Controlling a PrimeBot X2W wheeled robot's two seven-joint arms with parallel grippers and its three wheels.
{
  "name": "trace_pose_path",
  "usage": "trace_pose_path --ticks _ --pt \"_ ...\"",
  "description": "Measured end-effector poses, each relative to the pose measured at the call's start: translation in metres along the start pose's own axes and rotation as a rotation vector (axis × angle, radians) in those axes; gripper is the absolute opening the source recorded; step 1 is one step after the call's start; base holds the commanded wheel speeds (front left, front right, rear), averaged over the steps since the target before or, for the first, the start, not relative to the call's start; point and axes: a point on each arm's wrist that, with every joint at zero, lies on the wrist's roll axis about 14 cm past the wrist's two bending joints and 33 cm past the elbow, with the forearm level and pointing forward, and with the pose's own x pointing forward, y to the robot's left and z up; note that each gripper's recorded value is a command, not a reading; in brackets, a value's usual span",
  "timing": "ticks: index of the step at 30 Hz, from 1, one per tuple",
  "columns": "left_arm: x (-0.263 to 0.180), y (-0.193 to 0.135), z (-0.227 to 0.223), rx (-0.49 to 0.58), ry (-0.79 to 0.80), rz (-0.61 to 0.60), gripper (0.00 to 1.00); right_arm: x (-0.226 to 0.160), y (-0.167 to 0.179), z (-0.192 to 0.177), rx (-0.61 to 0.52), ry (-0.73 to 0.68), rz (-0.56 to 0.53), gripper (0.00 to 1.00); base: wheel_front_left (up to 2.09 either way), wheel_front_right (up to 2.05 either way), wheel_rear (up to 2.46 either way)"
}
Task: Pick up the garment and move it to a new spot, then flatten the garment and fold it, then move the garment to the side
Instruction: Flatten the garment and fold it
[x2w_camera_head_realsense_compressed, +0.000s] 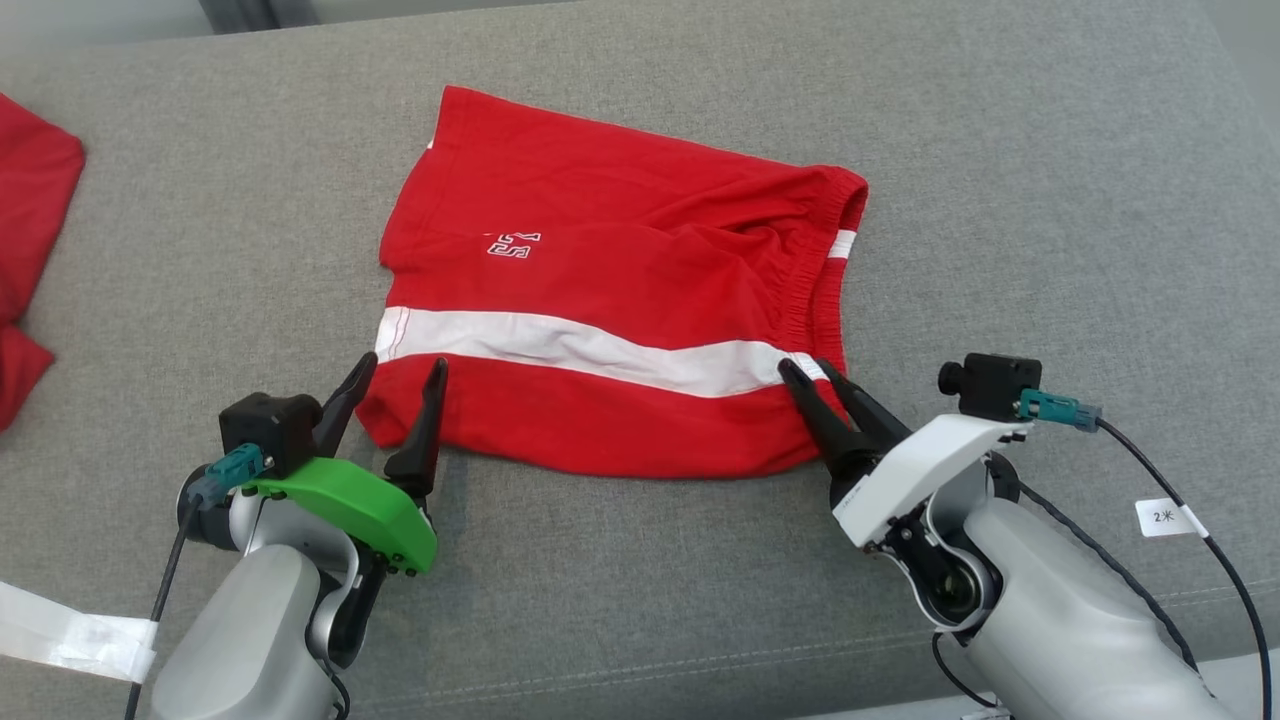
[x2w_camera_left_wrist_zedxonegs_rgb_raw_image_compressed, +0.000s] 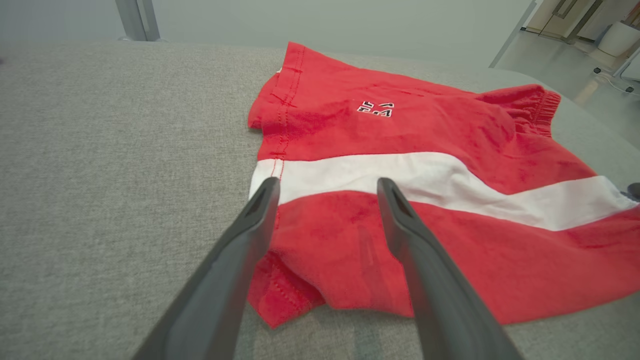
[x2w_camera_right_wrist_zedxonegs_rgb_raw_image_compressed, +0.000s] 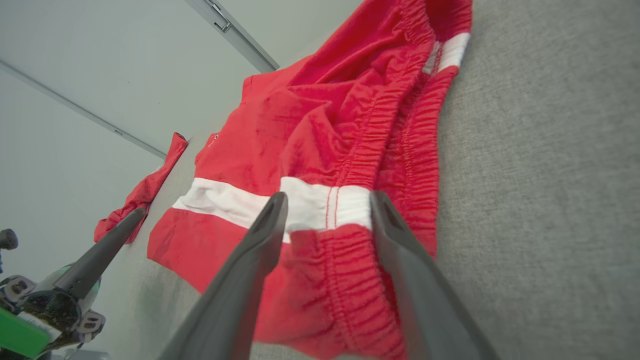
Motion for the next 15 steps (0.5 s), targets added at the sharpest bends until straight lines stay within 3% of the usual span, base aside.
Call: trace_pose_path --ticks 10,15 --pt "0.000 0.003 -0.005 -0.001 0.021 0.009 1.00 0.003 0.004 0.005 -0.011 -0.010 0.016 0.00 0.00 0.00 0.00" --pt "-0.001 0.017 -0.012 -0.055 0.059 0.058 1.00 0.000 0.008 0.006 -0.050 -0.013 0.039 0.00 0.00 0.00 0.00"
